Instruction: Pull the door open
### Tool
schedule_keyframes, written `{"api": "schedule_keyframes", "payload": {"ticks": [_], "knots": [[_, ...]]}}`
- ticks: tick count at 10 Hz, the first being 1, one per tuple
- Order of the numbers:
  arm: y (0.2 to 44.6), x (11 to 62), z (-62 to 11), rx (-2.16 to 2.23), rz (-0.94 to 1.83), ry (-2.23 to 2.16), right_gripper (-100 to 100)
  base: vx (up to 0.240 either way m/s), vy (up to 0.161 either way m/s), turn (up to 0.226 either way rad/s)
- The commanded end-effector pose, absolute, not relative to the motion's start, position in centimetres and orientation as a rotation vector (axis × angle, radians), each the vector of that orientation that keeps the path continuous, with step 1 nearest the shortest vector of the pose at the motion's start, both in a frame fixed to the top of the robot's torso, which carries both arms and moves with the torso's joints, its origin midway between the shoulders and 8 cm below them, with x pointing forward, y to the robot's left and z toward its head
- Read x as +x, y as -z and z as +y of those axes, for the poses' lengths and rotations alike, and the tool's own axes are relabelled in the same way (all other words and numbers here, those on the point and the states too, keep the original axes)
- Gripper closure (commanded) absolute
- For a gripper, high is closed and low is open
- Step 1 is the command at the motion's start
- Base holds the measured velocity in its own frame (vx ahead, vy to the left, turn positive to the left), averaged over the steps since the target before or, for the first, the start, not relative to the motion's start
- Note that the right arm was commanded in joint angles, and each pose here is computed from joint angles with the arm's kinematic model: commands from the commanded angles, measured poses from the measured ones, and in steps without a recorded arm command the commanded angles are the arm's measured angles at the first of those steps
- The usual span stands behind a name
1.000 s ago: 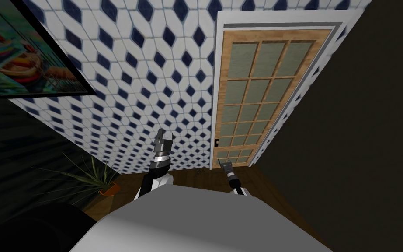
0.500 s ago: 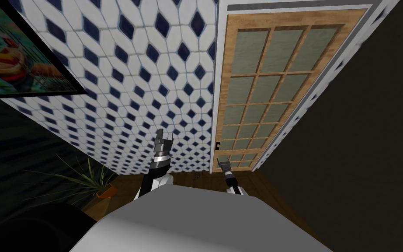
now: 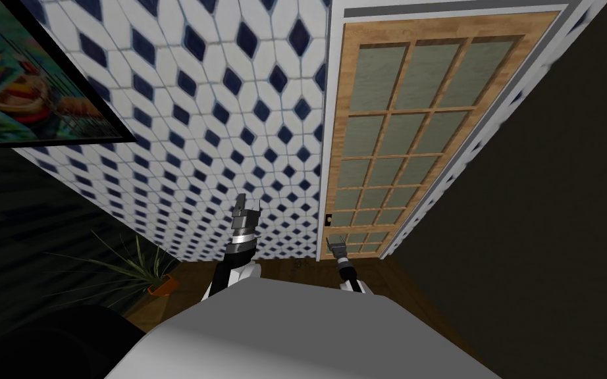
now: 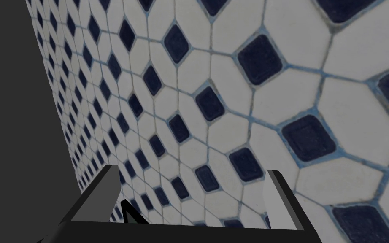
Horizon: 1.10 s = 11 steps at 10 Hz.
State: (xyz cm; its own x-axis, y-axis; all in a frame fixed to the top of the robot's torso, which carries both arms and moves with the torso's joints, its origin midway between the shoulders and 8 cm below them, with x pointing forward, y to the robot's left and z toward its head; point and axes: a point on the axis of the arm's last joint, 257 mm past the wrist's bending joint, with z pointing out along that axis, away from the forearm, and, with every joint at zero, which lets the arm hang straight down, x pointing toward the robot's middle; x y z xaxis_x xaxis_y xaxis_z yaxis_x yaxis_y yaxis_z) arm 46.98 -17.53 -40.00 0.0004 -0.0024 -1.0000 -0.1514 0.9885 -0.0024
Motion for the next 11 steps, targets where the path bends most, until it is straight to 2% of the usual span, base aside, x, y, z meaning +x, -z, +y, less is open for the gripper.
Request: {"api": "schedule_keyframes", "payload": {"ticks": [1,9,11], "knots": [[40.0,47.0,-17.5,-0.12,1.567,-0.118,-100,-0.004,-0.015,0.002],[40.0,47.0,-17.5,-0.12,1.567,-0.118,-100,0.003,0.001,0.005],[40.2,47.1,-20.5,-0.109,1.572,-0.075,-100,-0.114,0.027,0.183]]}}
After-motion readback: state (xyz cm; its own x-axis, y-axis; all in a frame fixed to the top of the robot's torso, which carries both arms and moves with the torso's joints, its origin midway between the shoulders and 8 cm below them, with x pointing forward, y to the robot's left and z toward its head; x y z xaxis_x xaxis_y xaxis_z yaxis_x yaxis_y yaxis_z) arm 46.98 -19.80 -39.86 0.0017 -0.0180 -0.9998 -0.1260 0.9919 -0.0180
